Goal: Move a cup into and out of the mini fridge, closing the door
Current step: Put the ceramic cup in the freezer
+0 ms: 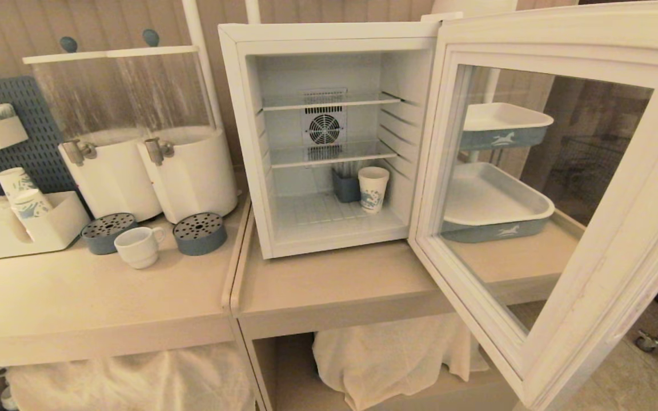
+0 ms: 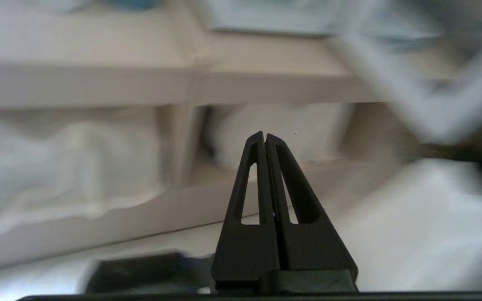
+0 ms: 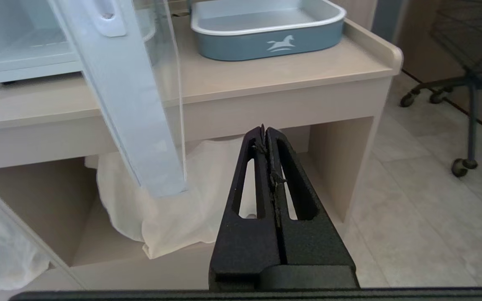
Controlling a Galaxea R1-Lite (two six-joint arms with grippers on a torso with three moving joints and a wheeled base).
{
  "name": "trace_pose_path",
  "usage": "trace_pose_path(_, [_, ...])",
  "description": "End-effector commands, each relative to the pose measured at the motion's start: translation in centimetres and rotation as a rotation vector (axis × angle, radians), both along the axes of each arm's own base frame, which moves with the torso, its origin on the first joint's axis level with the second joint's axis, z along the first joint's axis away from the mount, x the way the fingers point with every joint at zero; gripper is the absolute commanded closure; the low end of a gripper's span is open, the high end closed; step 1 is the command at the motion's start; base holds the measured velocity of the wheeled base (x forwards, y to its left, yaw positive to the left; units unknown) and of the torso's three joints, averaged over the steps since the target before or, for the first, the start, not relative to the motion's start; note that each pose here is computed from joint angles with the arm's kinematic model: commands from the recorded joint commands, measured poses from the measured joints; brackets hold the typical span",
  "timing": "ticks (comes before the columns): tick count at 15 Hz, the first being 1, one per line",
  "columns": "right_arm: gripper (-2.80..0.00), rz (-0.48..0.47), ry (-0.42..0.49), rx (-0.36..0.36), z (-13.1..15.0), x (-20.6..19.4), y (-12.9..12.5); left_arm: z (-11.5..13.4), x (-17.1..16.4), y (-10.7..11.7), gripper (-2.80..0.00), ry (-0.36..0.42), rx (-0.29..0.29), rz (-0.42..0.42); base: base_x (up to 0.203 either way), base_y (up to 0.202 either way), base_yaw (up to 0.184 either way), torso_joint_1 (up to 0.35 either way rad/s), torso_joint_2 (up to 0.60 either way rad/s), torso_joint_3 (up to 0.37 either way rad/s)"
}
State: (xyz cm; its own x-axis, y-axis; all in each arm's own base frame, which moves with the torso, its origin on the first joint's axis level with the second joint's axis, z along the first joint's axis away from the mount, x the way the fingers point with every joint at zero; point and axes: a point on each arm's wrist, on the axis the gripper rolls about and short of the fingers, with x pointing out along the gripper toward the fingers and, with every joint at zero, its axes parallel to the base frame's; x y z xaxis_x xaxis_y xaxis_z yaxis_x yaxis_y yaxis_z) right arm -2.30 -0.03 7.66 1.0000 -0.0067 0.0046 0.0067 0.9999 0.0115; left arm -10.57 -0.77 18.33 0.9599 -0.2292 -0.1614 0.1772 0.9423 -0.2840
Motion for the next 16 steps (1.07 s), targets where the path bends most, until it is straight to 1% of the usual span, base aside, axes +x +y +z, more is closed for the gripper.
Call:
trace_pose_path(1, [0.0,-0.001,0.0,0.001,0.0,0.0,0.0,-3.5,3.1,0.3,0.0,-0.07,0.032,0.078,0.0,0.0,0.0,0.0,0.0,0.0])
trace_pose_path(2, [0.0,0.0,-0.002,0.001,0.0,0.0,0.0,-5.1,5.1,0.4,0.0,-0.135,0.067,0.123,0.0,0.0,0.0,0.0,0.0,0.0])
trace_pose_path(3, [0.0,0.0,0.0,0.001,0.0,0.0,0.0,-6.7,6.4,0.6,0.0,-0.176,0.114,0.164,0.0,0.0,0.0,0.0,0.0,0.0])
trace_pose_path(4, [0.0,-0.001,0.0,0.001,0.0,0.0,0.0,-8.2,7.3,0.7,0.0,-0.197,0.163,0.197,0.0,0.0,0.0,0.0,0.0,0.0])
trace_pose_path(6, [0.0,0.0,0.0,0.001,0.0,0.0,0.0,-10.9,8.3,0.7,0.0,-0.169,0.245,0.218,0.0,0.0,0.0,0.0,0.0,0.0])
trace_pose_path(7, [0.0,0.002,-0.002,0.001,0.0,0.0,0.0,-11.0,8.3,0.8,0.0,-0.17,0.263,0.222,0.0,0.0,0.0,0.0,0.0,0.0])
trace_pose_path(9, [0.0,-0.001,-0.002,0.001,0.0,0.0,0.0,-10.8,8.3,0.8,0.0,-0.183,0.275,0.224,0.0,0.0,0.0,0.0,0.0,0.0])
trace_pose_path(14, [0.0,-0.001,0.0,0.001,0.0,0.0,0.0,-10.8,8.3,0.8,0.0,-0.183,0.277,0.224,0.0,0.0,0.0,0.0,0.0,0.0])
trace_pose_path(16, [0.0,-0.001,-0.002,0.001,0.0,0.0,0.0,-10.8,8.3,0.8,0.0,-0.183,0.272,0.224,-0.114,0.0,0.003,0.004,0.01,0.001])
